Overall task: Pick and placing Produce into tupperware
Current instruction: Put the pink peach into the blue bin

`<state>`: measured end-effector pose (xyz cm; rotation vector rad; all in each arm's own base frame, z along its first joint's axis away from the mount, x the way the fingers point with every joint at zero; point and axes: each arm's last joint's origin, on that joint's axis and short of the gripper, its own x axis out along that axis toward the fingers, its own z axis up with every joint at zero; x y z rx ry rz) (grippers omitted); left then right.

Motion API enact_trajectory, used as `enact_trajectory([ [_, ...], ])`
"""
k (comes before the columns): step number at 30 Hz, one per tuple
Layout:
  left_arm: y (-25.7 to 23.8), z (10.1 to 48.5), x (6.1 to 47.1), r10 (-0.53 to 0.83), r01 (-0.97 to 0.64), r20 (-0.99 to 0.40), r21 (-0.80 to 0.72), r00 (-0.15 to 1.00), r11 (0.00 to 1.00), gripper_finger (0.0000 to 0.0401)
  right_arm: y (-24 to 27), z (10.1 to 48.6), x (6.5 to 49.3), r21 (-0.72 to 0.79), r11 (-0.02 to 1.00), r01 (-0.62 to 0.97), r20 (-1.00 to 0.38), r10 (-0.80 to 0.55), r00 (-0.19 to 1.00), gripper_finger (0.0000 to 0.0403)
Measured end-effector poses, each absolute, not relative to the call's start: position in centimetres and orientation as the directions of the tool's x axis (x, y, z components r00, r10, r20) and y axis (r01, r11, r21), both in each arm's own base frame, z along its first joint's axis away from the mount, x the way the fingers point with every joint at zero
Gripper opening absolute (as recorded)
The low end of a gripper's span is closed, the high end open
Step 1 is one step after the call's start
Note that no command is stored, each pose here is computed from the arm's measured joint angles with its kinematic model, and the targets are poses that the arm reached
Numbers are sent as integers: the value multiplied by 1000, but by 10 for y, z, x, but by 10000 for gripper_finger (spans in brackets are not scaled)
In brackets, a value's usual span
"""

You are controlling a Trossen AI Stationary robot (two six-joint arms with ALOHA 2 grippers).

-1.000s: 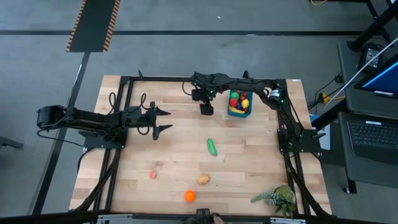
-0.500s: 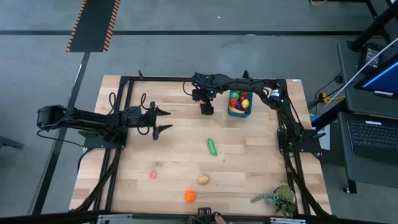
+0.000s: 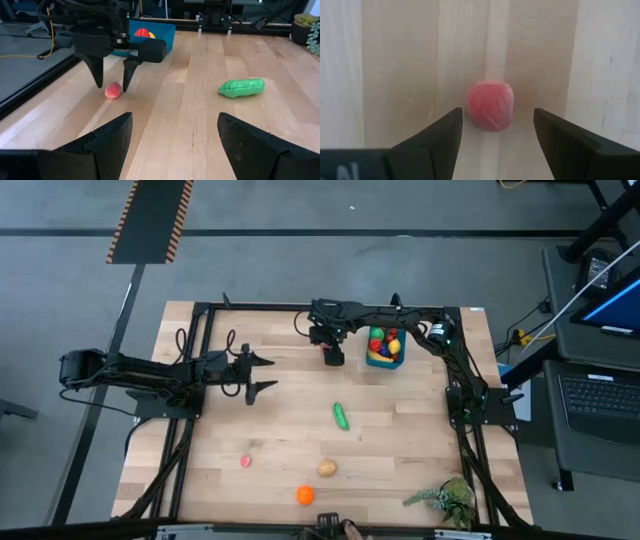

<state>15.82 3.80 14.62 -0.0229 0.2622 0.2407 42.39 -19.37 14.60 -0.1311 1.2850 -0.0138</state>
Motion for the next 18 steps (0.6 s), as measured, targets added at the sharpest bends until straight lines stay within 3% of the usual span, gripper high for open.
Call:
enact_trajectory([
  [18, 38, 146, 158, 233, -238, -261, 12, 937, 971, 286, -194, 147, 426, -123, 985, -118, -949, -82, 305, 245],
])
